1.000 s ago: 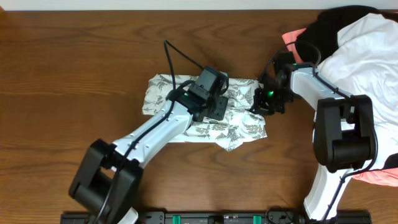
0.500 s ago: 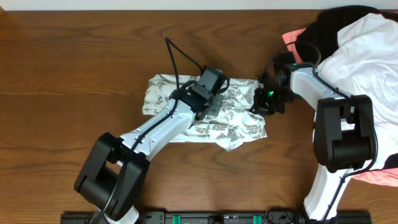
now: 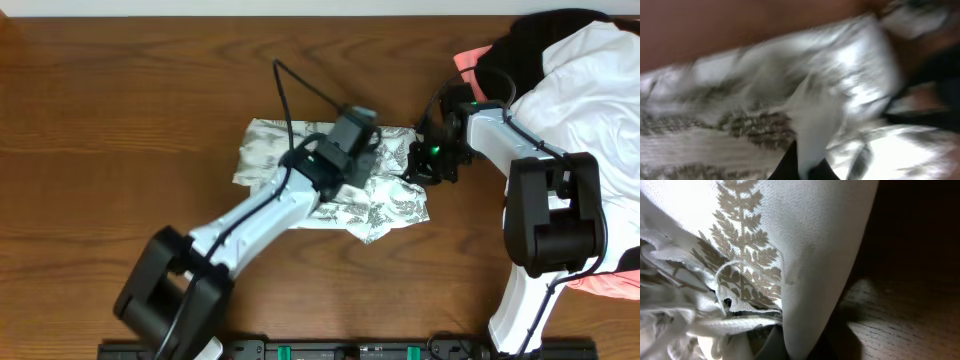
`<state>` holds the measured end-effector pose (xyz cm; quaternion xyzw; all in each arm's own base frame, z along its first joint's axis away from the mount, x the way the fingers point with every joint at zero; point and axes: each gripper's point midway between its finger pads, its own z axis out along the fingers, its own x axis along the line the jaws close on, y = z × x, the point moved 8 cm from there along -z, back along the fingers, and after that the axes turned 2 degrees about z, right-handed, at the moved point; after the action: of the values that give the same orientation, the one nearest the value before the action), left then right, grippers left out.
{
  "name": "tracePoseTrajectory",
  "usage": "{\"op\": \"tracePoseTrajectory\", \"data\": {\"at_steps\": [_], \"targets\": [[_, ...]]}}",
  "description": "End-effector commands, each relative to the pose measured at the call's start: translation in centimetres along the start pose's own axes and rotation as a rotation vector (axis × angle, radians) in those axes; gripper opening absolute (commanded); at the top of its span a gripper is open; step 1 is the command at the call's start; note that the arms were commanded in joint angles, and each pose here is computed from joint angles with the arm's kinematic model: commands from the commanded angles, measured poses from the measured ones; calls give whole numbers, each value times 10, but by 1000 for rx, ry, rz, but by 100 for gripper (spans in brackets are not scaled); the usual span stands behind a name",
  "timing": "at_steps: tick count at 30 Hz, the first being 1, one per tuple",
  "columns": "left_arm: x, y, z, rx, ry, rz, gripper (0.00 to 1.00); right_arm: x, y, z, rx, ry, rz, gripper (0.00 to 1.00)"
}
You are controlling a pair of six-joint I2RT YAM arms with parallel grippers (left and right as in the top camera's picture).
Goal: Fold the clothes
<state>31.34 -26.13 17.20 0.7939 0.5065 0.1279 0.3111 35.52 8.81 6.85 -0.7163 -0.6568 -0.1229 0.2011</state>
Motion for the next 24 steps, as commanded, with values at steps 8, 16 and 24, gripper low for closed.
{"op": "tracePoseTrajectory", "data": {"at_steps": [8,16,24], "targets": [[-41,17,-13,-80,-118,-7,6,-4,-5,15,37,-62,-14,1],[-12,22,-24,-107,77,34,15,-4,-5,15,42,-63,-13,1],[85,36,-75,-148,360,-130,16,-4,-6,15,43,-64,-12,1]]}}
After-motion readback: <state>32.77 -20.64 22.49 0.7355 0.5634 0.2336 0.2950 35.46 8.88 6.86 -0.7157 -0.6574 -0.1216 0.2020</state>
